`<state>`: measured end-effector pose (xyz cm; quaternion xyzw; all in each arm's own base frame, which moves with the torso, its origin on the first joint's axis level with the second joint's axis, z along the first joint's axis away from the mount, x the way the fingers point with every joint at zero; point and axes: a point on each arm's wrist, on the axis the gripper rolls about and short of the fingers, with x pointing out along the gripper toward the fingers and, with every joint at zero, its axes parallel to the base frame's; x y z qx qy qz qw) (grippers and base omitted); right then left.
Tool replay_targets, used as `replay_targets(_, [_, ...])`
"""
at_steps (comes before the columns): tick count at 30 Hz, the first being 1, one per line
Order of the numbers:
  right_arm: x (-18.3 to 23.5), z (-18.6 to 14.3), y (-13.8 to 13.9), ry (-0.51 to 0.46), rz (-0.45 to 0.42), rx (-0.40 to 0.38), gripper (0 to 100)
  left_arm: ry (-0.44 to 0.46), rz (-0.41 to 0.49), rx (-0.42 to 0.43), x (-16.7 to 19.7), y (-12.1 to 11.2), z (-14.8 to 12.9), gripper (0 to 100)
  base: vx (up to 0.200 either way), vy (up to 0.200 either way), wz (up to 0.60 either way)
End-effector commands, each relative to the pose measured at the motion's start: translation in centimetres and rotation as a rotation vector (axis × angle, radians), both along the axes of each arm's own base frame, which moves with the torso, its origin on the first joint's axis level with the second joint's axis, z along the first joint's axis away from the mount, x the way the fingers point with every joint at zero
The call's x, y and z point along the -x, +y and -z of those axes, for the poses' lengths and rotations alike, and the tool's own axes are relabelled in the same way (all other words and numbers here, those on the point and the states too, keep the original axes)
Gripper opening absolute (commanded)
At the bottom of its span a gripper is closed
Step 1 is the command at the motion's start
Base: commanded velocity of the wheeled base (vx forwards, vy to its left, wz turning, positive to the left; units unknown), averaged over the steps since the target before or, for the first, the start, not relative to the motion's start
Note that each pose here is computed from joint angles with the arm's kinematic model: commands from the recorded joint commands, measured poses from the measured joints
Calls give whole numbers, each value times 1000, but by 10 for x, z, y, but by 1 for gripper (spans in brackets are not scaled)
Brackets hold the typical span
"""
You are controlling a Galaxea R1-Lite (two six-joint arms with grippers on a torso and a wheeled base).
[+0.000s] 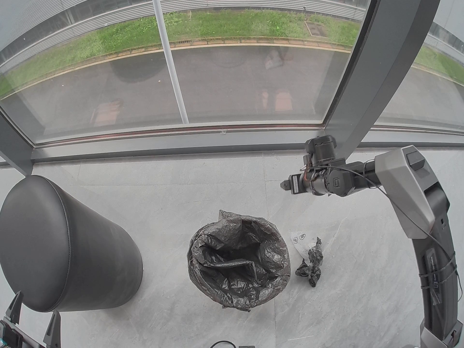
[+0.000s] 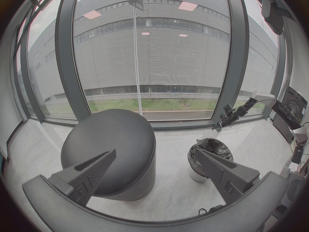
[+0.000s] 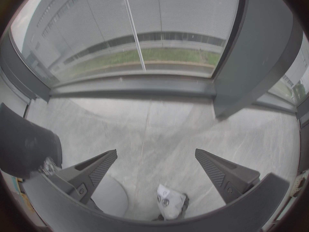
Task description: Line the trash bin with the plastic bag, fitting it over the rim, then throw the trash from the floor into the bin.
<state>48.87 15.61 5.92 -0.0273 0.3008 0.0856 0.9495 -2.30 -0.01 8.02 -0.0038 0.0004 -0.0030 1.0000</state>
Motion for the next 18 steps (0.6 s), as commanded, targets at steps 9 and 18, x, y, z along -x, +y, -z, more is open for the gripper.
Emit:
replay_targets(9, [34, 216, -8, 702, 11, 212, 100, 4, 0, 2, 0, 0, 5, 100, 0, 0, 0])
replay_targets(18, [62, 271, -41, 959, 90, 253, 100, 4, 0, 2, 0, 0, 5, 100, 0, 0, 0])
